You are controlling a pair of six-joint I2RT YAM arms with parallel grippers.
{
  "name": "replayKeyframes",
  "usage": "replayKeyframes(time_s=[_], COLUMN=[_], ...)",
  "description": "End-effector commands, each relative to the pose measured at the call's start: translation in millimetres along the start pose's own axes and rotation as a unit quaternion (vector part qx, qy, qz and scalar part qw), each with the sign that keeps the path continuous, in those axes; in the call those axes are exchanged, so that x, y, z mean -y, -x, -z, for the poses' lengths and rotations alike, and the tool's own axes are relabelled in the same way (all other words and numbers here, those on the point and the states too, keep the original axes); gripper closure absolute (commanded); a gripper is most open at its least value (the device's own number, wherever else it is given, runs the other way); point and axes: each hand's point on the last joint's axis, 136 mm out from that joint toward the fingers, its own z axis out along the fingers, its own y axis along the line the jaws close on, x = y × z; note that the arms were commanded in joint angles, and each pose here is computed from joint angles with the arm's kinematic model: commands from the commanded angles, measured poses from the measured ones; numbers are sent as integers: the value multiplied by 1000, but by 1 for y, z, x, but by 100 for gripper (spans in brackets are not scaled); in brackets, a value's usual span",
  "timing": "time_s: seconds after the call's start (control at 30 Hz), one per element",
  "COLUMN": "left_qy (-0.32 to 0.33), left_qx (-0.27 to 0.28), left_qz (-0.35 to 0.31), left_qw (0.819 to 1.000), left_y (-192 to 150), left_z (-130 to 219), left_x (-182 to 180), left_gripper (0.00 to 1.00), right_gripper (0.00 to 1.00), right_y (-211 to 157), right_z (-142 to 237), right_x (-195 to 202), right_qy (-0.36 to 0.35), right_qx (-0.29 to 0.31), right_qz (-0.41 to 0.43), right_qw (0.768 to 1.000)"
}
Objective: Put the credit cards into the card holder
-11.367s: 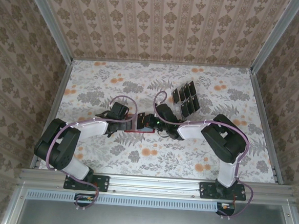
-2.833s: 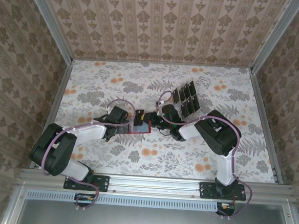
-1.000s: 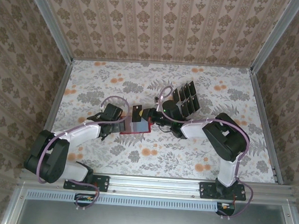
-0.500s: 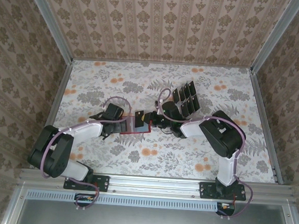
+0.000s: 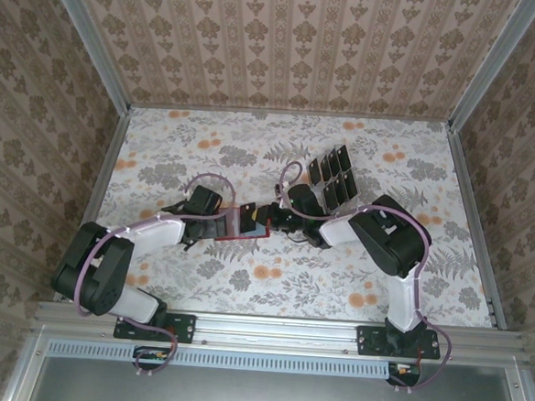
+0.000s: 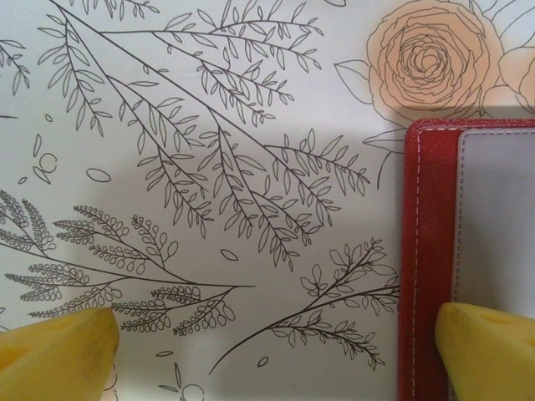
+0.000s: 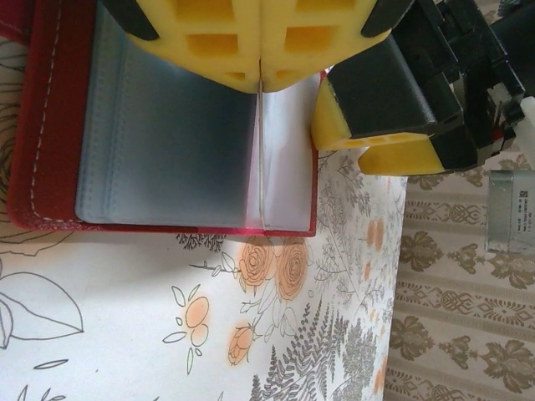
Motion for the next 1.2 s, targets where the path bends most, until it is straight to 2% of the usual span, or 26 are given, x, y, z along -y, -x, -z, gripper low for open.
replayKeyframes(time_s=[0.0,0.53,1.17], left_qy=[28,36,38], left_qx=[-14,-11,-11], left_qz=[0,-2,-2], left_qw=[1000,999,999], left_y=[-8,-6,-5], left_z=[-5,-3,-4], left_x=[-12,-15,-16], left_gripper=[1,1,1], right_gripper=[100,100,100], right_y=[6,9,0], right_z=[-5,-7,-11], right_x=[-10,-13,2], right_qy=[25,37,24], right_qx=[2,8,-1], right_qz=[3,-9,-21], right_qw=[1000,999,999])
